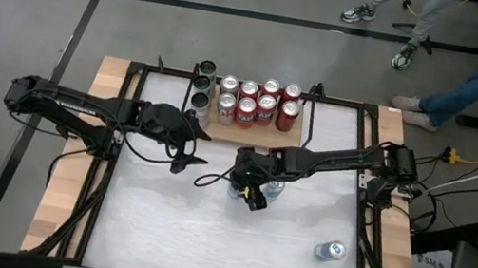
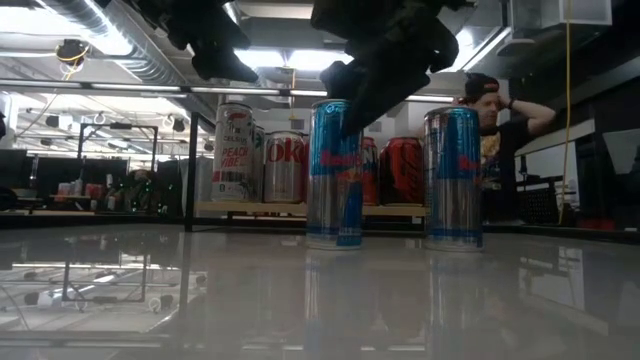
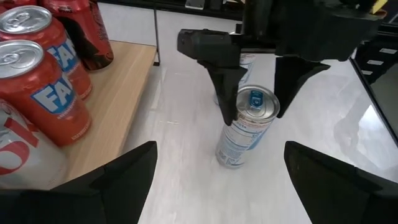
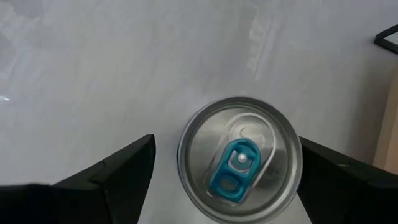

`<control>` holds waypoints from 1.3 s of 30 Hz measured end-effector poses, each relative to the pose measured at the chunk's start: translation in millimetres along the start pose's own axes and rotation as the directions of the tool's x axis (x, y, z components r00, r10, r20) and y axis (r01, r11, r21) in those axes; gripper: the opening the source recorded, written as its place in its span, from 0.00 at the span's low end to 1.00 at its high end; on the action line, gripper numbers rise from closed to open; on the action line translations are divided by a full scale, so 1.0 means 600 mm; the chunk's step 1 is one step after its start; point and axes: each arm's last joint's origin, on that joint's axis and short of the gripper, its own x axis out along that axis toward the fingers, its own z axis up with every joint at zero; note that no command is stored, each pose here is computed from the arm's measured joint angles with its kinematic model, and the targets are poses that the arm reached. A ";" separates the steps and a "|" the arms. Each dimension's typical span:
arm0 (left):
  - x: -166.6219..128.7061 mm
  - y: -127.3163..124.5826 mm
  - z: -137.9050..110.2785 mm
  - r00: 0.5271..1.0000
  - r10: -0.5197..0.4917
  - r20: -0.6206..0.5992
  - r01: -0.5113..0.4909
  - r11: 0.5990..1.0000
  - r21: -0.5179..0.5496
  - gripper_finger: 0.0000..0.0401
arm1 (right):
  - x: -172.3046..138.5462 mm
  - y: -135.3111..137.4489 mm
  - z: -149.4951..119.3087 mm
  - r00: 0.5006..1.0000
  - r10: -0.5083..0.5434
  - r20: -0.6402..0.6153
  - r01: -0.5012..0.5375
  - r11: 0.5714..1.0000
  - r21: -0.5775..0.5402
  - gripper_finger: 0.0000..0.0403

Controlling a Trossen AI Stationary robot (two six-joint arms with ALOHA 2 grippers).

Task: Place canned beverage on shelf
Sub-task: Put the white and blue soda can on the shelf aligned with other red soda can

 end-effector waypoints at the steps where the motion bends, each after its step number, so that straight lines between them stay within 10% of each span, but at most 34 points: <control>1: 0.000 -0.001 0.000 1.000 -0.002 0.000 0.002 1.000 0.001 0.86 | 0.000 0.000 0.000 1.000 0.000 0.001 0.000 1.000 0.000 0.82; 14: 0.000 -0.002 0.000 1.000 -0.003 -0.001 0.003 1.000 0.003 0.86 | -0.001 0.000 0.001 1.000 -0.001 0.006 0.001 1.000 0.003 0.56; 24: -0.008 -0.001 0.002 1.000 -0.005 0.015 0.004 1.000 0.002 0.86 | -0.013 0.001 -0.001 1.000 0.001 -0.003 -0.001 1.000 0.031 0.58; 39: -0.027 0.004 0.007 0.992 0.114 0.059 -0.114 0.993 0.002 0.86 | -0.176 -0.021 -0.018 0.992 -0.083 0.095 0.072 0.991 0.110 0.59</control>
